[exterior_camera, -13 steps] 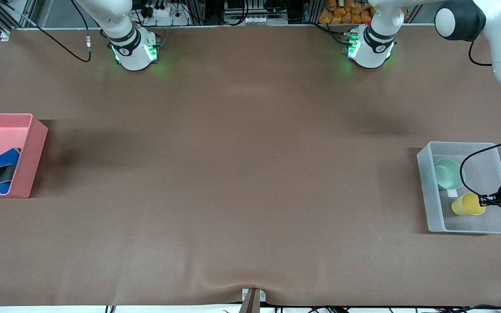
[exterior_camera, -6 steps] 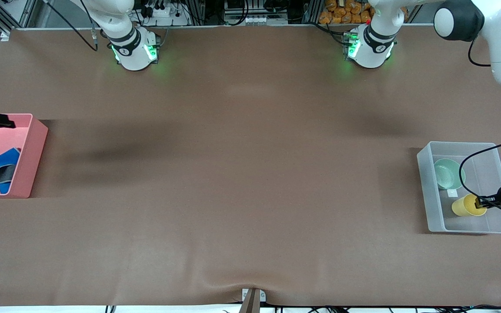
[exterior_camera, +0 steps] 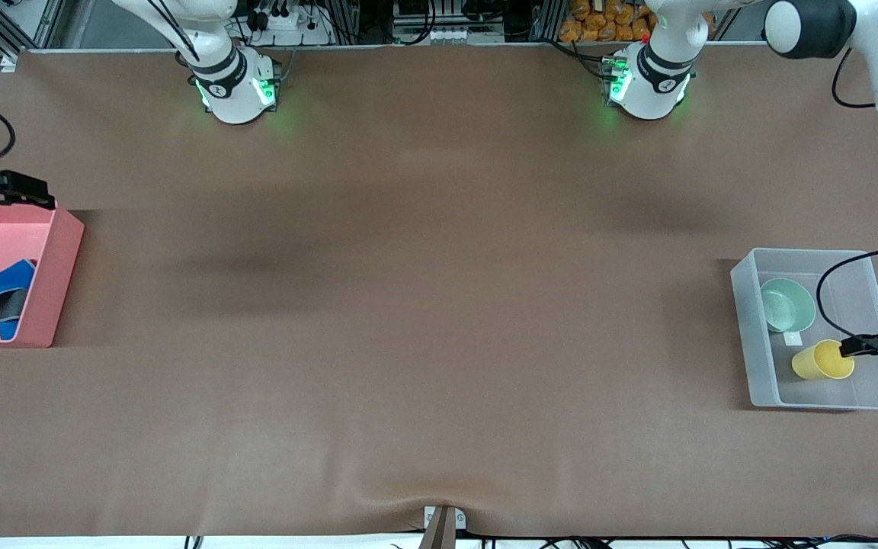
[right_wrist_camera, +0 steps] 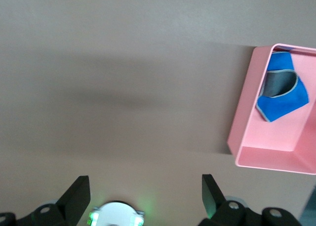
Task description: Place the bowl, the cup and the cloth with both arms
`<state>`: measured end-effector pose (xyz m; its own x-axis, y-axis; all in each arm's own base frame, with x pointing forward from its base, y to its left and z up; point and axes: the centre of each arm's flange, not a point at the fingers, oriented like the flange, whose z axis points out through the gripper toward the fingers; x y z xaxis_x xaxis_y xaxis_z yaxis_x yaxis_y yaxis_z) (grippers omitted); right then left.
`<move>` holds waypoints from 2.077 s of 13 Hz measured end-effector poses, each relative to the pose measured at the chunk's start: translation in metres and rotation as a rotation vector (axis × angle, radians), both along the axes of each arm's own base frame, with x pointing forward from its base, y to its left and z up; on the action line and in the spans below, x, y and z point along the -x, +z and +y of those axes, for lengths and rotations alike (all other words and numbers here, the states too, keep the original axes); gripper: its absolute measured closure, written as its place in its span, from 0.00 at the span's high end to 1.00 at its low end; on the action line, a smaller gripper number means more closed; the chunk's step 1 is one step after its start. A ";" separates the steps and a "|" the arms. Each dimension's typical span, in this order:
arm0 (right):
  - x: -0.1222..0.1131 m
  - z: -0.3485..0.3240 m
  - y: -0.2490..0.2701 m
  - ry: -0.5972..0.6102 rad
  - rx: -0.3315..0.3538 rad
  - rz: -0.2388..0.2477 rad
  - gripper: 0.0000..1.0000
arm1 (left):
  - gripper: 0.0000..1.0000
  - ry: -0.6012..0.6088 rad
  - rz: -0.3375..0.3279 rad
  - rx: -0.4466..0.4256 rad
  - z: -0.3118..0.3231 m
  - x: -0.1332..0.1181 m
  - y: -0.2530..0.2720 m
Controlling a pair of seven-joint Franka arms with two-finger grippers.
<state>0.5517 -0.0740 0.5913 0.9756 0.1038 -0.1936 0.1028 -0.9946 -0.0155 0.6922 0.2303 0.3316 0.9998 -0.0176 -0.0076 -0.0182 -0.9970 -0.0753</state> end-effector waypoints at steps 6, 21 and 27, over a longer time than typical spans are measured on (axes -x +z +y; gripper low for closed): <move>0.019 0.065 0.043 -0.169 0.017 -0.075 1.00 | 1.00 -0.021 0.079 0.075 -0.042 0.029 0.099; 0.036 0.052 0.065 -0.142 -0.010 -0.093 1.00 | 1.00 -0.105 0.013 0.098 -0.298 0.156 0.260; 0.043 0.050 0.074 -0.147 -0.009 -0.110 1.00 | 1.00 -0.048 0.012 0.097 -0.285 0.166 0.280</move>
<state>0.5092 -0.0244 0.6653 0.9956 -0.0400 -0.0848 -0.0420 -0.9989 -0.0215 0.5264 -0.0544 0.6114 0.9976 -0.0669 -0.0156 -0.0666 -0.9975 0.0218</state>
